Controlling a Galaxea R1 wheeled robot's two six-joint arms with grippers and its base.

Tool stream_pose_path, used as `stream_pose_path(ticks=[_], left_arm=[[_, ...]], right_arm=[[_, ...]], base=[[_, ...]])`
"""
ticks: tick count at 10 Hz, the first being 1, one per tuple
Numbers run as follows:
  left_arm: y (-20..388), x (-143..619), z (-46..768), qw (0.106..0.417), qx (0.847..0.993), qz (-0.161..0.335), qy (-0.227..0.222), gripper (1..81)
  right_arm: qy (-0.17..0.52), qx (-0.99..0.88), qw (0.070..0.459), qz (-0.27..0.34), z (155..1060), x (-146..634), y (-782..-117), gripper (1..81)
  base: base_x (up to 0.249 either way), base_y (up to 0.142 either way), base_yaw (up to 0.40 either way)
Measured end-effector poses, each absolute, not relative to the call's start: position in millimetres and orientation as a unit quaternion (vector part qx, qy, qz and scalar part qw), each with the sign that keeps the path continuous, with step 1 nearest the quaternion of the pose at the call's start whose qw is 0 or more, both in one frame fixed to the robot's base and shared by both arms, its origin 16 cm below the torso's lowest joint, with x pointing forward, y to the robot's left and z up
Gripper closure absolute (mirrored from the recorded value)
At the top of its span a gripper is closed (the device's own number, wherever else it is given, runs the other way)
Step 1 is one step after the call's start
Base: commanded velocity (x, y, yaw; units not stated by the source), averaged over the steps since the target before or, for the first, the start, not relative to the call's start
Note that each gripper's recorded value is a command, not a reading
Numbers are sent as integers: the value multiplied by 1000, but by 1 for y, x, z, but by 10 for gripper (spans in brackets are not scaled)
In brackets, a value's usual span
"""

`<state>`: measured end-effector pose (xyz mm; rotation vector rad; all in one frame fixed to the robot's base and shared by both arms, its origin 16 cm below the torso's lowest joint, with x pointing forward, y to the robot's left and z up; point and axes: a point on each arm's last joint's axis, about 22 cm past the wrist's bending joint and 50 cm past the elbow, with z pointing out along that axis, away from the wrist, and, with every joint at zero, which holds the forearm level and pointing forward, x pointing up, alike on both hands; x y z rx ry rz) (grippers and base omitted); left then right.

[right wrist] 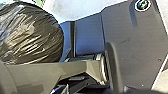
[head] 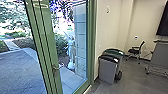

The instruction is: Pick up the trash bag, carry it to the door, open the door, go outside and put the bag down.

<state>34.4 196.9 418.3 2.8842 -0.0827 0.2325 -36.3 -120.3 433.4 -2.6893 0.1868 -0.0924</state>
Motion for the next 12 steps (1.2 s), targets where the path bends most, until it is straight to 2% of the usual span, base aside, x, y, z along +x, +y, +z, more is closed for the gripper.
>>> stream_pose_path(ticks=[3, 12], left_arm=[[197, 34, 418, 123, 989, 79, -28, 811], [197, 34, 418, 123, 989, 79, -28, 811]], right_arm=[[68, -972, 221, -33, 434, -36, -119, 10], [68, -972, 221, -33, 434, -36, -119, 10]], base=[[171, 66, 0], [158, 0, 0]])
